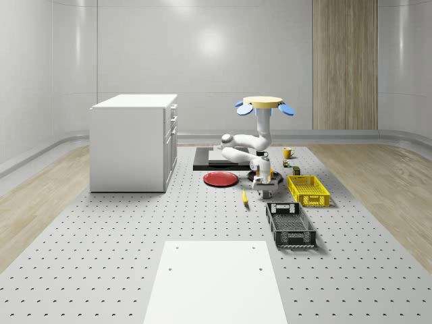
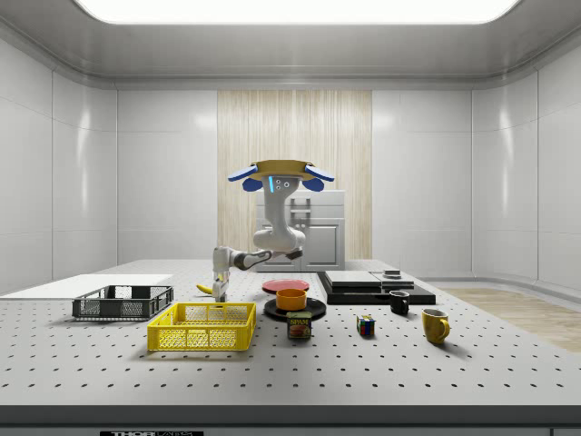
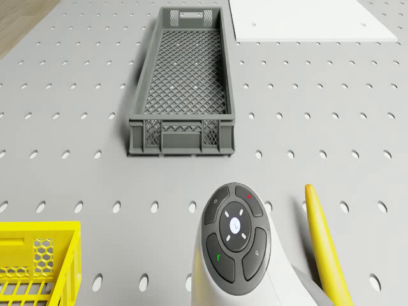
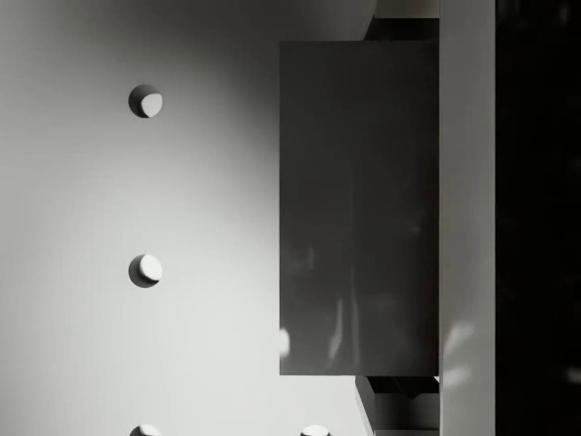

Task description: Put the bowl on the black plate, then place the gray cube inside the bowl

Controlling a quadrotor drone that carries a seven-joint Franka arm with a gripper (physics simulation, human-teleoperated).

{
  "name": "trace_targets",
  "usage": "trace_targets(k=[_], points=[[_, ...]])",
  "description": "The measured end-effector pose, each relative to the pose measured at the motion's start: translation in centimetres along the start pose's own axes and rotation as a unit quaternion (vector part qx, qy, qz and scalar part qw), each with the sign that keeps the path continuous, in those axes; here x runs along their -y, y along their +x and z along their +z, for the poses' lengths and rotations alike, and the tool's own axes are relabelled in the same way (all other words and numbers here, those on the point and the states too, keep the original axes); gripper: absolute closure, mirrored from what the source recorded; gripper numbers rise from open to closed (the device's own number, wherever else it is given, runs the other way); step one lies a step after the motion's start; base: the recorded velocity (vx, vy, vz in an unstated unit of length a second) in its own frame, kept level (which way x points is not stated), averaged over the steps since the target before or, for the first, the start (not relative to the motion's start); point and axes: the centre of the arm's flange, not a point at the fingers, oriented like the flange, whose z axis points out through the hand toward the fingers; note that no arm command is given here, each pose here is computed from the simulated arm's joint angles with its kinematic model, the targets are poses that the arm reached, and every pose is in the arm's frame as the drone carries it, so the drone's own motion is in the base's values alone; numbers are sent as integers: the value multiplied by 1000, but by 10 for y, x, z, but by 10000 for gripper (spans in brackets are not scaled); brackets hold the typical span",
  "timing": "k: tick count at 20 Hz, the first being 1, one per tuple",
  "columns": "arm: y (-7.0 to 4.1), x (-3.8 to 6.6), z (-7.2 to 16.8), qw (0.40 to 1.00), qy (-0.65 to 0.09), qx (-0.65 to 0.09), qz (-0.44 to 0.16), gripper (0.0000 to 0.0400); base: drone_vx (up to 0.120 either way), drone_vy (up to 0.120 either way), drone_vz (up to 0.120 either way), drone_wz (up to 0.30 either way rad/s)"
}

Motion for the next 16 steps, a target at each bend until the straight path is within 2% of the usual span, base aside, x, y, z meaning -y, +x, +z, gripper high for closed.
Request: trace_targets(k=[3, 6, 9, 14, 16], points=[[1, 1, 1, 1000, 0, 0, 0, 0, 0, 0, 0, 0], [2, 2, 2, 1000, 0, 0, 0, 79, 0, 0, 0, 0], [3, 3, 2, 1000, 0, 0, 0, 116, 0, 0, 0, 0], [3, 3, -1, 1000, 0, 0, 0, 140, 0, 0, 0, 0], [3, 3, -7, 1000, 0, 0, 0, 144, 0, 0, 100, 0]])
